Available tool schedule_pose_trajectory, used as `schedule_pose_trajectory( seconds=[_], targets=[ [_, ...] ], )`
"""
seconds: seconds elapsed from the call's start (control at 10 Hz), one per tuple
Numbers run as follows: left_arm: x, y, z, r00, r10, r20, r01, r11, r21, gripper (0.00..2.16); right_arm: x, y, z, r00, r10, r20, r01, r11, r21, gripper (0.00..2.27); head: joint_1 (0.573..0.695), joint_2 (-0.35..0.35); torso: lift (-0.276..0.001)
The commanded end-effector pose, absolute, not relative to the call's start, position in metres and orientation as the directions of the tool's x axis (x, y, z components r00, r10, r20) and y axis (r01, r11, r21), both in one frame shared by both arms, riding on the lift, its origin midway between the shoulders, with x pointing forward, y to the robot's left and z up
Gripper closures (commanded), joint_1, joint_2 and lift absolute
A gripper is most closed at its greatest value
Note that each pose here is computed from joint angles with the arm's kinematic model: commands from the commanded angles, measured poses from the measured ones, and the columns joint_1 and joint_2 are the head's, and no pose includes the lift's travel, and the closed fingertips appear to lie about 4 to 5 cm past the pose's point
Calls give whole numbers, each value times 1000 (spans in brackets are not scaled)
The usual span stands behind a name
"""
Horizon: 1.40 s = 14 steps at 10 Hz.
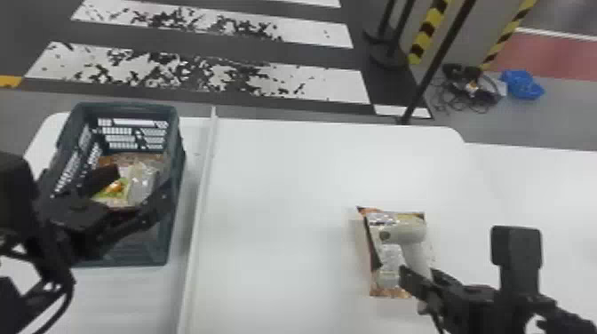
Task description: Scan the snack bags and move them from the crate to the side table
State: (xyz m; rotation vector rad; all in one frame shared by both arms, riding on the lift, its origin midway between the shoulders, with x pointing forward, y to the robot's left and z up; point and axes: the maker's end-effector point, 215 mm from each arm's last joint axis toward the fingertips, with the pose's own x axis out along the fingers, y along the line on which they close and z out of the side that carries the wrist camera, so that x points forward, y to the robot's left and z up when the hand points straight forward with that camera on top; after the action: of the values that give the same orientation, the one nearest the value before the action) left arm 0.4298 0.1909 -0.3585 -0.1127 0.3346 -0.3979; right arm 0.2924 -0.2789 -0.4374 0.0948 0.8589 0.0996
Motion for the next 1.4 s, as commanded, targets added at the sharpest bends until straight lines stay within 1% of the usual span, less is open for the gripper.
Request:
schedule_pose_trajectory(
  seconds=[0.0, 0.5, 1.0, 1.2, 1.3],
  targets=[
    [429, 192, -358, 866, -400, -299, 366, 916, -167, 70, 296, -275, -450, 636, 127, -762, -56, 991, 119, 2250, 695, -141, -87],
    [424, 196, -361, 864, -397, -310, 362, 917, -166, 70, 300, -278, -477, 603, 125, -788, -63, 992, 109, 2250, 695, -130, -87],
    [421, 195, -361, 861, -404, -308, 369, 914, -168, 70, 296, -279, -486, 590, 128, -797, -60, 992, 115, 2250, 695, -133, -87],
    [420, 193, -358, 862, -406, -304, 371, 913, -168, 70, 303, -288, -459, 639, 132, -758, -49, 990, 131, 2250, 695, -136, -87],
    [419, 192, -356, 862, -407, -301, 372, 913, -168, 70, 308, -301, -440, 669, 149, -728, -27, 984, 177, 2250, 695, -141, -87]
  ],
)
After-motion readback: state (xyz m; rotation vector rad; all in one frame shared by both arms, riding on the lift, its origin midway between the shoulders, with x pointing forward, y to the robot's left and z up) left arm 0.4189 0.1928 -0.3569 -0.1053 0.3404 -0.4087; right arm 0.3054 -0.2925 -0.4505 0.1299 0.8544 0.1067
